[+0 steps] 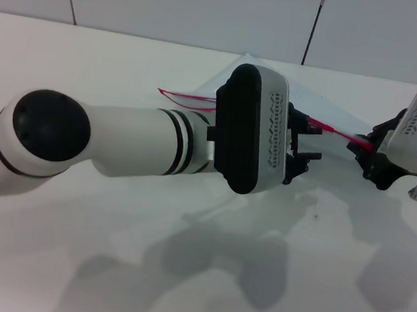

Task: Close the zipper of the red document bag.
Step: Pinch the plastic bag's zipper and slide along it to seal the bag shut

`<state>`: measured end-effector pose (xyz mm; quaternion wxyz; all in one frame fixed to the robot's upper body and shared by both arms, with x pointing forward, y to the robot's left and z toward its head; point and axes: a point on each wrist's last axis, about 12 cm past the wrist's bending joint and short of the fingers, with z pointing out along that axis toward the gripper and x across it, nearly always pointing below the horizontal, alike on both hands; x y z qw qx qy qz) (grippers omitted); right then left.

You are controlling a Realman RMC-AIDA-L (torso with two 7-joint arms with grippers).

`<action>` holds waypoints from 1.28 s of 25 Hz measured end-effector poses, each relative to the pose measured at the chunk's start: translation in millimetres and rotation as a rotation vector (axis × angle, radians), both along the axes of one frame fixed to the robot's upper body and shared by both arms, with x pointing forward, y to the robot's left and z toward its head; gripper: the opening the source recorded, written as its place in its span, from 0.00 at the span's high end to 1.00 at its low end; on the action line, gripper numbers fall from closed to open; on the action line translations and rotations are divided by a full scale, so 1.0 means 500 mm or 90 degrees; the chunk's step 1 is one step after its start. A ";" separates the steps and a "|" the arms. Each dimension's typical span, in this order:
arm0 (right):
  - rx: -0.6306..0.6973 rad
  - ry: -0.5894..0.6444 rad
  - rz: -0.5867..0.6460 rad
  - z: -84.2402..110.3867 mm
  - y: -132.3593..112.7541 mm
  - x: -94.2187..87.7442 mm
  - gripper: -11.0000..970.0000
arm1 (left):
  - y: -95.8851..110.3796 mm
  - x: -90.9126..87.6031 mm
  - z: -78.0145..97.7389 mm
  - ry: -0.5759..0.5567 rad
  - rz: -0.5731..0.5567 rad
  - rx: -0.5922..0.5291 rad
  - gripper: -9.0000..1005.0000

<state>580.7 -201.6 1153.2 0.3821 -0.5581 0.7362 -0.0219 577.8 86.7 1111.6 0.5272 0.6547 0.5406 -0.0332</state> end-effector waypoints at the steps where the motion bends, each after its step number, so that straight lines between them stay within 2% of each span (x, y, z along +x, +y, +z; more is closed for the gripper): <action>1: 0.000 0.000 0.000 0.000 0.000 0.000 0.94 | 0.001 -0.001 -0.001 0.001 0.001 0.000 0.67; 15: -0.002 0.000 -0.003 0.000 -0.003 0.001 0.94 | 0.010 -0.016 0.002 0.008 0.014 -0.027 0.67; 29: -0.001 -0.005 0.002 0.004 0.002 0.002 0.94 | 0.009 -0.006 0.009 -0.019 0.035 -0.029 0.58; 32: -0.001 -0.005 0.004 0.005 0.004 0.001 0.94 | 0.005 -0.007 0.012 -0.022 0.032 -0.029 0.49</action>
